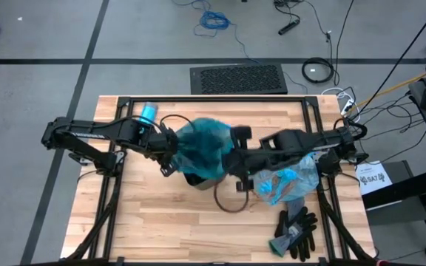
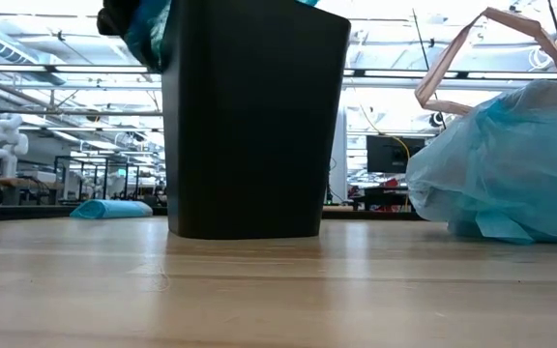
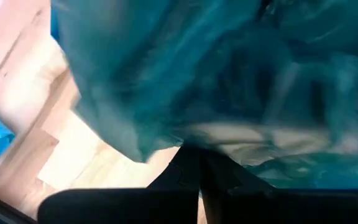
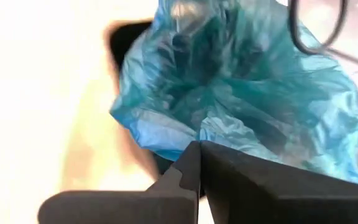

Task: Place trash/remove bag and relplace
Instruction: Insert a new blue trash bag into the trash bin

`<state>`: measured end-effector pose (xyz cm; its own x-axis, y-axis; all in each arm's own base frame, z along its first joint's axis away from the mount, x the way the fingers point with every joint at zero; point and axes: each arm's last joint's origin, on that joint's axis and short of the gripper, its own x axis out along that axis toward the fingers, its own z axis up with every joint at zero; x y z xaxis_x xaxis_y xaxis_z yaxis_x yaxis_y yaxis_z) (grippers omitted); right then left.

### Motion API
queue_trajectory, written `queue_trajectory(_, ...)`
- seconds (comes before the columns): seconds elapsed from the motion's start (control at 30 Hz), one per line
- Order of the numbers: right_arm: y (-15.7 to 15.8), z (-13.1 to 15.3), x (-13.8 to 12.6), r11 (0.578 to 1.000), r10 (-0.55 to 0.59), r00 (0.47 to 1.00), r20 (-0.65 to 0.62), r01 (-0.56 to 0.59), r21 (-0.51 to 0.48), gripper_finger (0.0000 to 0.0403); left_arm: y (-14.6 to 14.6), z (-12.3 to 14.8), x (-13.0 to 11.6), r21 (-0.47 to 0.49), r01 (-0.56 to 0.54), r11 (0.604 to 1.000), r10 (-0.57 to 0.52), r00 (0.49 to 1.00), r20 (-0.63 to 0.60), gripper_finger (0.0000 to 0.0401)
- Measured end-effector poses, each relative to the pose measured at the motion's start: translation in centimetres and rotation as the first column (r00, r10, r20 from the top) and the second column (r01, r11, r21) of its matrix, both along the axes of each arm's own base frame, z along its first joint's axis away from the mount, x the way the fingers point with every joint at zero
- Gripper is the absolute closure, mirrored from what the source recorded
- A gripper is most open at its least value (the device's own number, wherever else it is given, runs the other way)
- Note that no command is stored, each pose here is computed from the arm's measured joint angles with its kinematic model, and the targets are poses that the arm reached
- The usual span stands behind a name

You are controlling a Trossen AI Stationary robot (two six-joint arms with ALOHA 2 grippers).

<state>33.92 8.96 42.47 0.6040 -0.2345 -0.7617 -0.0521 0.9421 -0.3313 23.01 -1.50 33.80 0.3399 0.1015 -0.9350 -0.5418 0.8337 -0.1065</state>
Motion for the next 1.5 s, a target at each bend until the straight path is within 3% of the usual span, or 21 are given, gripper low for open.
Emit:
queue_trajectory(0.17, 2.3, -0.2, -0.1, 0.98, -0.049, 0.998, 0.028, 0.043, 0.194, 0.0403, -0.2, -0.1, -0.1, -0.052, 0.114, 0.992, -0.115, 0.993, -0.022, 0.0401)
queue_trajectory(0.27, 3.2, -1.9, 0.5, 0.957, -0.147, 0.988, -0.044, 0.154, 0.246, 0.0403, -0.3, -0.1, -0.3, -0.062, 0.144, 0.988, -0.147, 0.988, -0.042, 0.0401)
queue_trajectory(0.43, 4.0, -5.7, 2.2, 0.915, -0.292, 0.934, -0.208, 0.336, 0.224, 0.0403, -0.3, -0.2, -0.4, -0.066, 0.147, 0.987, -0.151, 0.987, -0.056, 0.0401)
queue_trajectory(0.53, 4.7, -8.0, 3.2, 0.884, -0.361, 0.89, -0.28, 0.422, 0.203, 0.0403, -0.4, -0.3, -0.8, -0.095, 0.204, 0.974, -0.213, 0.973, -0.089, 0.0401)
queue_trajectory(0.6, 5.2, -8.5, 3.5, 0.878, -0.353, 0.89, -0.288, 0.421, 0.227, 0.0403, -0.4, -0.3, -1.1, -0.116, 0.236, 0.965, -0.249, 0.961, -0.119, 0.0401)
queue_trajectory(0.83, 7.8, -6.4, 3.1, 0.879, -0.27, 0.954, -0.132, 0.3, 0.371, 0.0403, -0.4, -0.4, -1.5, -0.119, 0.275, 0.954, -0.291, 0.943, -0.162, 0.0401)
queue_trajectory(0.93, 8.2, -6.1, 2.4, 0.877, -0.274, 0.95, -0.149, 0.31, 0.368, 0.0403, -0.4, -0.4, -1.5, -0.117, 0.276, 0.954, -0.293, 0.943, -0.161, 0.0401)
queue_trajectory(1.13, 7.7, -7.6, 1.2, 0.83, -0.385, 0.861, -0.333, 0.481, 0.283, 0.0403, 0.0, -0.4, -1.5, 0.008, 0.272, 0.962, -0.266, 0.946, -0.187, 0.0401)
queue_trajectory(1.27, 7.5, -7.7, 1.2, 0.815, -0.457, 0.841, -0.289, 0.526, 0.242, 0.0403, 0.3, -0.4, -1.4, 0.121, 0.248, 0.961, -0.22, 0.954, -0.203, 0.0401)
queue_trajectory(1.5, 7.4, -7.6, 1.2, 0.816, -0.469, 0.842, -0.266, 0.529, 0.235, 0.0403, 0.4, -0.3, -1.1, 0.148, 0.239, 0.96, -0.213, 0.962, -0.171, 0.04)
